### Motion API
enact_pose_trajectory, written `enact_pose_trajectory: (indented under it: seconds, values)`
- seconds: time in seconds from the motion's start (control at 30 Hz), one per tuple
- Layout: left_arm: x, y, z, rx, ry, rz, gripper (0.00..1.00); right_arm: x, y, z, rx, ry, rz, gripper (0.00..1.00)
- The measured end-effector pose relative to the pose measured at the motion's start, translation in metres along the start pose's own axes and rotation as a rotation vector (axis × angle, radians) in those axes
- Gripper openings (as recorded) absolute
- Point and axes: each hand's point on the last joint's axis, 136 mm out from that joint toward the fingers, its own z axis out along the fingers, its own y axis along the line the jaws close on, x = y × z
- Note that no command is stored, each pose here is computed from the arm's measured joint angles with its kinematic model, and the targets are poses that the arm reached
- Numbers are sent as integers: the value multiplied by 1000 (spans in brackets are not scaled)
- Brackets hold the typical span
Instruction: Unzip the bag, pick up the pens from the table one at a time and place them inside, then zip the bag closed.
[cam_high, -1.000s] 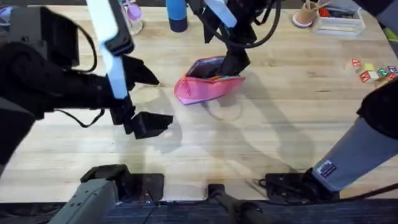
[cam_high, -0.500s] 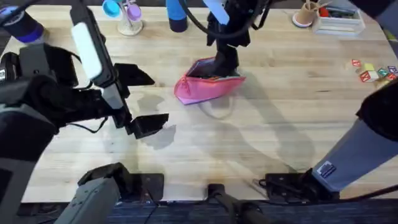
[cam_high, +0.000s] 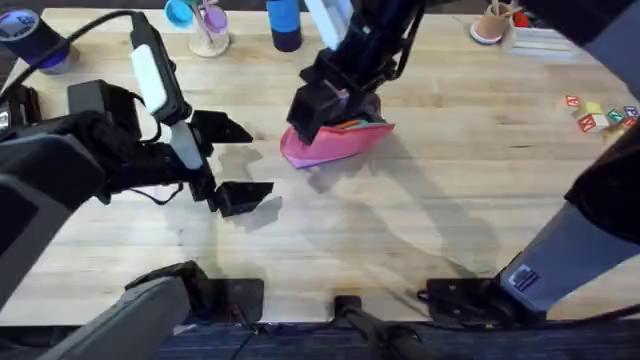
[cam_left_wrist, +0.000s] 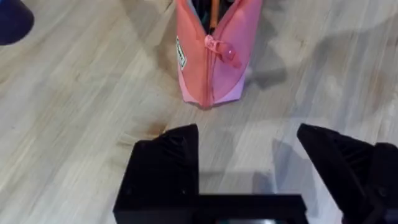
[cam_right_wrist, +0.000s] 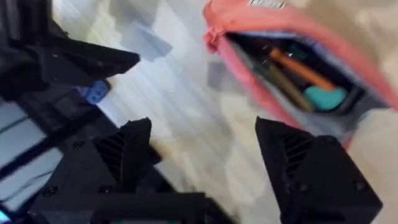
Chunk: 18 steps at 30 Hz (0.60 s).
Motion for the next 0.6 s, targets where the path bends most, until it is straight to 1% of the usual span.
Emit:
enact_pose_trajectory:
  seconds: [0.13, 0.33, 0.6]
  values:
    - [5, 2, 4, 19, 1, -26, 995, 2, 13, 4, -5, 17, 72, 997]
    - [8, 2, 6, 29, 3, -40, 994, 0, 20, 7, -6, 14, 124, 995]
    - [8, 2, 6, 28, 2, -39, 993, -7, 20, 7, -11, -10, 341, 997]
